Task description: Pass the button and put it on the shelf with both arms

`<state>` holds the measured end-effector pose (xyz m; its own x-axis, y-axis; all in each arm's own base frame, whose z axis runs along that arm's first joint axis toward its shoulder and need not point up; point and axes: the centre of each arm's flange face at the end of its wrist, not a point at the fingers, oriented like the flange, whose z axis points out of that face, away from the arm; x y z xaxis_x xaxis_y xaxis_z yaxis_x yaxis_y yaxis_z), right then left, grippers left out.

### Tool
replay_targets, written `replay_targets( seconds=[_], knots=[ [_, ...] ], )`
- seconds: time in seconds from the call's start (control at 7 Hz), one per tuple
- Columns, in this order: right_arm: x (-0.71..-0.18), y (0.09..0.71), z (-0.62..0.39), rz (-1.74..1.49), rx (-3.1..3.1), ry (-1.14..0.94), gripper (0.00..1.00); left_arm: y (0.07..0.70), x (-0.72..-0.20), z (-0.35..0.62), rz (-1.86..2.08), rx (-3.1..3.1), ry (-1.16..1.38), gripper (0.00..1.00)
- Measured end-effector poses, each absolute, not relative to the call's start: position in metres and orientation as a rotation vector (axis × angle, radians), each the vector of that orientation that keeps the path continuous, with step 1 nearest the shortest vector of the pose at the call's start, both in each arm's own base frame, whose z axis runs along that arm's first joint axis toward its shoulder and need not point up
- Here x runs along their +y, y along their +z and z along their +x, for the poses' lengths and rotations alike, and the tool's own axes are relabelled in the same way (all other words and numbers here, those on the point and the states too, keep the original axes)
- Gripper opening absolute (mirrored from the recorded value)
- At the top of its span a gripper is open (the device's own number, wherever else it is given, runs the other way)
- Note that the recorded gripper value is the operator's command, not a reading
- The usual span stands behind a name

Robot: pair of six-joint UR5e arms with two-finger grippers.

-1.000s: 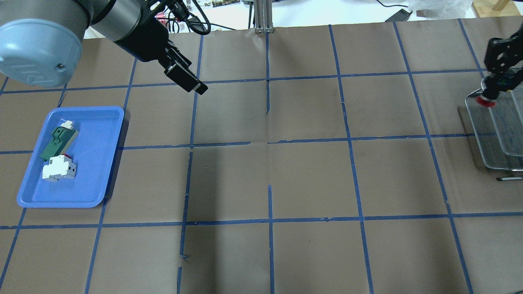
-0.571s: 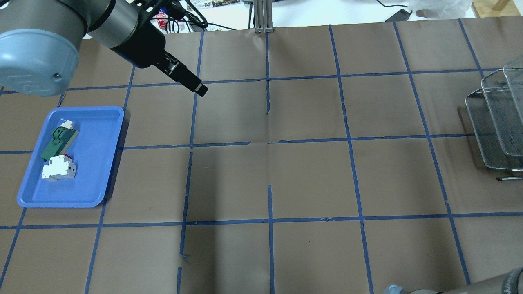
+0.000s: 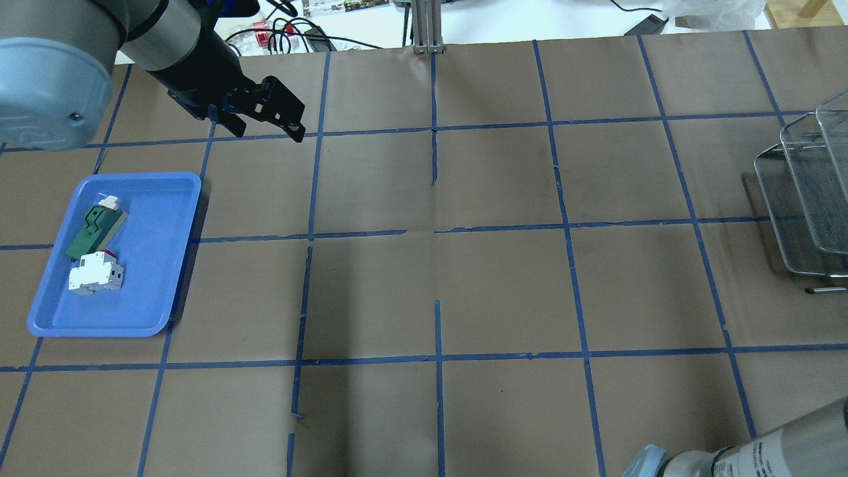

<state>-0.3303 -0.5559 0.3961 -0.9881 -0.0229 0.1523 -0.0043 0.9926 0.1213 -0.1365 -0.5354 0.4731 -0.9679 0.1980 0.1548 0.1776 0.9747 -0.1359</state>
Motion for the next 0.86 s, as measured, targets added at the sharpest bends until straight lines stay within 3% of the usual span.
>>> replay_targets(
  seconds=[0.57, 0.86],
  knots=[
    [-0.551, 0.401, -0.327, 0.012, -3.004, -0.180, 1.00, 0.501, -0.535, -0.130, -0.068, -3.125, 0.189, 1.00],
    [-0.530, 0.444, -0.289, 0.038, -3.033, -0.204, 1.00, 0.499, -0.533, -0.129, -0.052, -3.134, 0.159, 1.00]
  ],
)
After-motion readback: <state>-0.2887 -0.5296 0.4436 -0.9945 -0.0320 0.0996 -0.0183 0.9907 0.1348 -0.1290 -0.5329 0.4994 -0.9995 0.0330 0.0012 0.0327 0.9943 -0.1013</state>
